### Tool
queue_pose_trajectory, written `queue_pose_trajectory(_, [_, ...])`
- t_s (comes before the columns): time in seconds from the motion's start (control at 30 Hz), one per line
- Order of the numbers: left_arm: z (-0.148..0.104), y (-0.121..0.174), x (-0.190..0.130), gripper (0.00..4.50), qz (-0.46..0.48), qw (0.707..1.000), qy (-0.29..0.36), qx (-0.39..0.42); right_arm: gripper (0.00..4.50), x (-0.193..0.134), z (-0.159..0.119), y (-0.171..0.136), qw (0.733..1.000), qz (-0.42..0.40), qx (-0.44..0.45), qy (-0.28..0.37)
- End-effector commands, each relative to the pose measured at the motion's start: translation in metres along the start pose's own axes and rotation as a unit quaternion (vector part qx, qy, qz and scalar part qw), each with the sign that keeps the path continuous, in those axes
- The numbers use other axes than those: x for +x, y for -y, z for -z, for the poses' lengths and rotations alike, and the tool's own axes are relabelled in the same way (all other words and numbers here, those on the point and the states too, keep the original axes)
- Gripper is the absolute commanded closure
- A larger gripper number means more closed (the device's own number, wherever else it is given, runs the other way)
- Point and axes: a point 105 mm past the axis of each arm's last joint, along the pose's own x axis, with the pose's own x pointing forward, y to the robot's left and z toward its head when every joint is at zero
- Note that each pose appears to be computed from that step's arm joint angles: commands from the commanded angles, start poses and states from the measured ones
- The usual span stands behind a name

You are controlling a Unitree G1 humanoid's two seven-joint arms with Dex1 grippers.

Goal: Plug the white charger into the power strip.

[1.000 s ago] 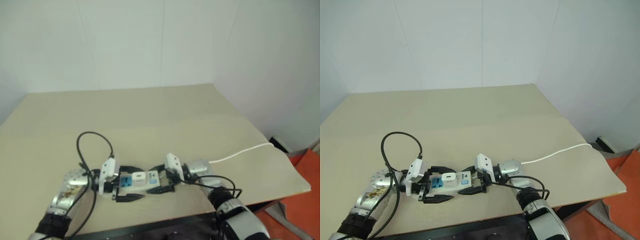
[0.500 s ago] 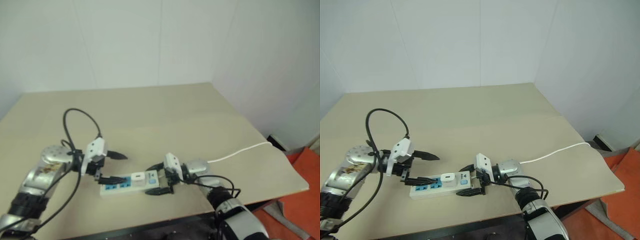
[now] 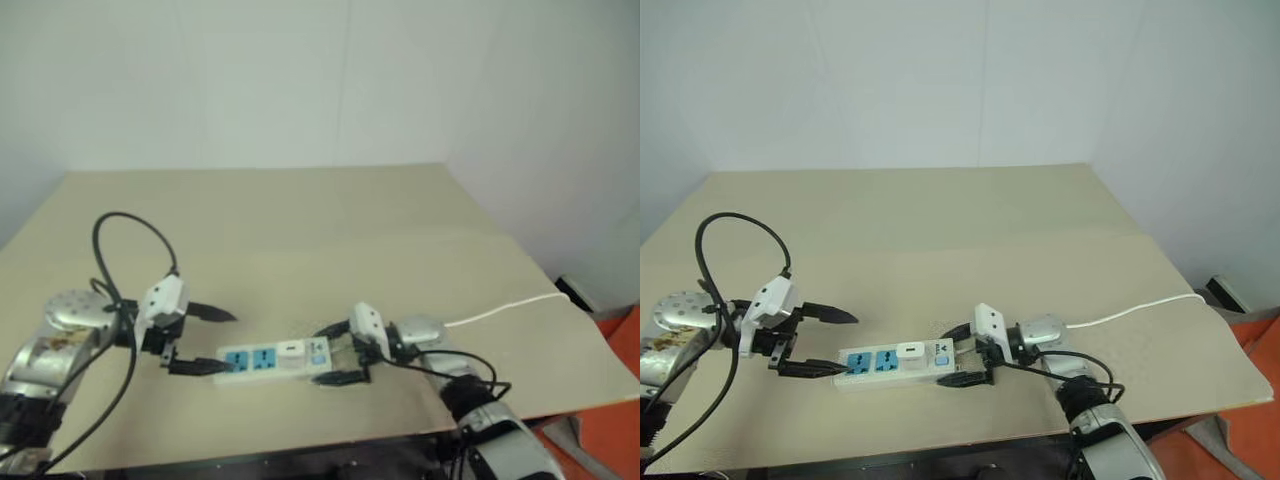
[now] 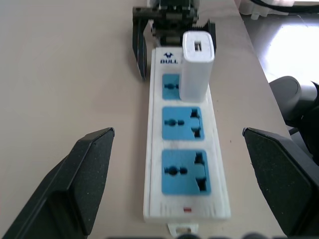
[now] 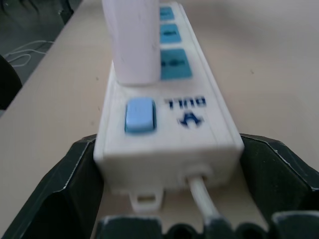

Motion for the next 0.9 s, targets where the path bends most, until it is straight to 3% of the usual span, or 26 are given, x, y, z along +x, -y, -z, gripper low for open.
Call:
queue_pose_trajectory(0.03, [-0.011, 0.000, -0.016, 0.00, -0.017, 1.000, 0.003, 0.023, 0.03, -0.025, -0.016, 0.010, 0.999, 0.034, -0.024, 0.008])
queue_pose_trajectory(0.57, [0.003, 0.032, -0.069, 0.00, -0.078, 0.995, -0.049, -0.041, 0.03, -0.120, -0.028, 0.006, 0.993, 0.104, -0.027, -0.051])
queue_pose_trajectory(0.9, [0.010, 0.043, -0.070, 0.00, -0.084, 0.993, -0.062, -0.051, 0.03, -0.133, -0.028, 0.001, 0.990, 0.126, -0.017, -0.058])
